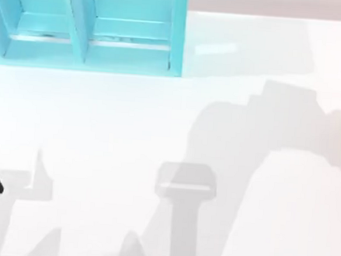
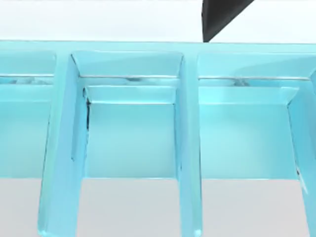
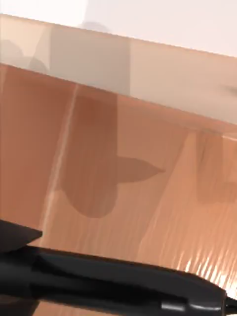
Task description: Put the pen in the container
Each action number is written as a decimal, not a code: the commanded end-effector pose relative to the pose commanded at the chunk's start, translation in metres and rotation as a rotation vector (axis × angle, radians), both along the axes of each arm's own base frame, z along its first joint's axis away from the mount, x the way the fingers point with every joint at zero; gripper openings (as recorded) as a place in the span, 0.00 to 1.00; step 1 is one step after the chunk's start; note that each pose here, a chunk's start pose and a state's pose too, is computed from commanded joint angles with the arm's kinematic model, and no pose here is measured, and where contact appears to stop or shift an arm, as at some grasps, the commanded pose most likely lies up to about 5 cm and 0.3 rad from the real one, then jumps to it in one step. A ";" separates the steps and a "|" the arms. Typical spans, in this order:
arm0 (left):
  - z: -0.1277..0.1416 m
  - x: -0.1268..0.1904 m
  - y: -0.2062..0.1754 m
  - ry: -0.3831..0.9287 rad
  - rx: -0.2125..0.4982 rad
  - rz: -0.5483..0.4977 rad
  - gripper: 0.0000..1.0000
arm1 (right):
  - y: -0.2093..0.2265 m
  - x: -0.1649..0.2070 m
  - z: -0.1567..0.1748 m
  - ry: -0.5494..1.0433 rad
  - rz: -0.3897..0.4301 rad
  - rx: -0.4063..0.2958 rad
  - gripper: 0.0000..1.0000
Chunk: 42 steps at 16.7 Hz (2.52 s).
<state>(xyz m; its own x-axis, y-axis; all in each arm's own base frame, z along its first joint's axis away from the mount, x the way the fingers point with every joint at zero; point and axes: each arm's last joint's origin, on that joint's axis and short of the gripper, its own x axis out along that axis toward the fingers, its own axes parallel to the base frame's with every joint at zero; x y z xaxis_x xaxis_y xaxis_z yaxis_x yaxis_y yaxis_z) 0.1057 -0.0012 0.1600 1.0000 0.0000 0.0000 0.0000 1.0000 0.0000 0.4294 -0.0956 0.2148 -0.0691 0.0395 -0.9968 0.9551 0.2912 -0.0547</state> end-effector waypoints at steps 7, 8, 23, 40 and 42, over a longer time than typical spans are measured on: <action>0.000 0.000 0.000 0.000 0.000 0.000 1.00 | -0.126 -0.121 0.020 -0.099 -0.308 -0.009 0.00; 0.000 0.000 0.000 0.000 0.000 0.000 1.00 | -0.130 -0.127 0.023 -0.123 -0.305 -0.008 0.00; 0.000 0.000 0.000 0.000 0.000 0.000 1.00 | -0.091 -0.120 -0.028 -0.074 -0.281 -0.026 0.00; 0.000 0.000 0.000 0.000 0.000 0.000 1.00 | -0.096 -0.125 -0.030 -0.136 -0.303 -0.006 0.75; 0.000 0.000 0.000 0.000 0.000 0.000 1.00 | -0.096 -0.125 -0.030 -0.136 -0.303 -0.006 0.90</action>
